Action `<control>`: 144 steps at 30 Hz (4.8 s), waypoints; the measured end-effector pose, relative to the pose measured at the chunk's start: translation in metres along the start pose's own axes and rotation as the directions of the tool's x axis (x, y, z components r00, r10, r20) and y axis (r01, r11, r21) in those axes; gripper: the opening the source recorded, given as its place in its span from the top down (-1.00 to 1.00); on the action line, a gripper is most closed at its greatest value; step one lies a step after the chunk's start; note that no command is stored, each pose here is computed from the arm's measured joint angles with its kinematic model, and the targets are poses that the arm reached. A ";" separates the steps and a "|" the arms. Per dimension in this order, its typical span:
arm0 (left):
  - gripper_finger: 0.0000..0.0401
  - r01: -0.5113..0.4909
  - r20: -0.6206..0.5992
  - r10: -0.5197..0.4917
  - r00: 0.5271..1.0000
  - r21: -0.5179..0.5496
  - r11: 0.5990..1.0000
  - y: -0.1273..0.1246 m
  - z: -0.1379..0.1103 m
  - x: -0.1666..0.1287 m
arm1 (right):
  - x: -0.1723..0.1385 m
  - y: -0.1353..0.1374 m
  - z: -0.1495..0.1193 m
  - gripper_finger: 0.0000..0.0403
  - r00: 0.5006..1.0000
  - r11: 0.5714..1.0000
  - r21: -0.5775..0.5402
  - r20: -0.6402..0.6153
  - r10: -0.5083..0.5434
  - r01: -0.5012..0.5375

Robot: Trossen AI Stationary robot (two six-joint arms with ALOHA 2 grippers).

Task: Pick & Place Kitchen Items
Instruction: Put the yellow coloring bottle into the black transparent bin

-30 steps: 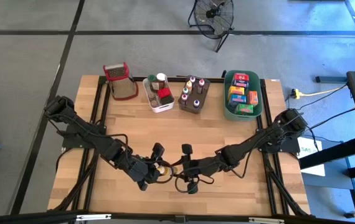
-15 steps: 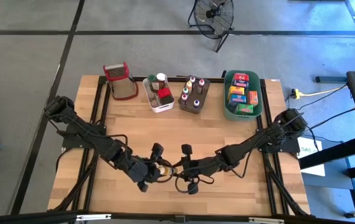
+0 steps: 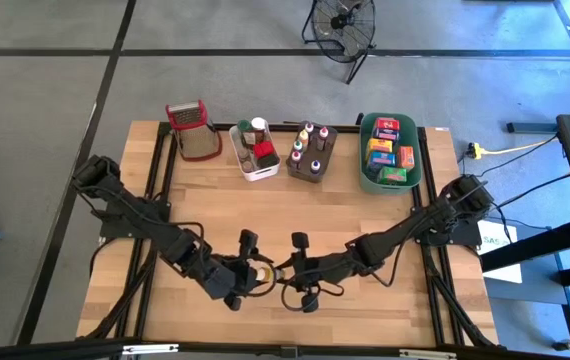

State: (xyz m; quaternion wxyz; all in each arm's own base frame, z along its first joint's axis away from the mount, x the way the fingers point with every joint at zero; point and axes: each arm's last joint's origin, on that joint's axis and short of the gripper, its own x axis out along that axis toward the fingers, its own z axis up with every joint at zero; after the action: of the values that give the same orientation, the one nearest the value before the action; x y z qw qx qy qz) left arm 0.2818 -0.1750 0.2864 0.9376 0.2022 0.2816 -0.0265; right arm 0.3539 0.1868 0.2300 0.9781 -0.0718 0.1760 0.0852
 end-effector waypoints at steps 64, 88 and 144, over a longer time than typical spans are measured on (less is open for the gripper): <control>-0.17 0.263 0.527 -0.225 0.820 0.002 0.965 -0.014 0.050 -0.003 | -0.029 0.050 0.037 0.41 0.919 0.914 -0.387 0.391 0.044 0.121; 0.43 0.081 0.372 -0.030 0.928 -0.122 0.989 -0.022 0.044 -0.013 | -0.035 0.060 0.031 0.00 0.935 0.939 -0.263 0.330 -0.127 0.221; 0.44 0.078 -0.177 -0.174 0.969 -0.450 0.890 0.029 0.012 0.003 | -0.004 -0.006 0.046 -0.10 0.996 0.996 0.025 0.015 -0.084 0.084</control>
State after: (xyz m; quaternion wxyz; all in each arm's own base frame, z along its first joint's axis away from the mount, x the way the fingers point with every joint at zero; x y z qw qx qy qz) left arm 0.2952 -0.1525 0.3043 0.9197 -0.0317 0.3913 -0.0016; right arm 0.3667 0.1882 0.2747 0.9829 -0.0667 0.1660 0.0425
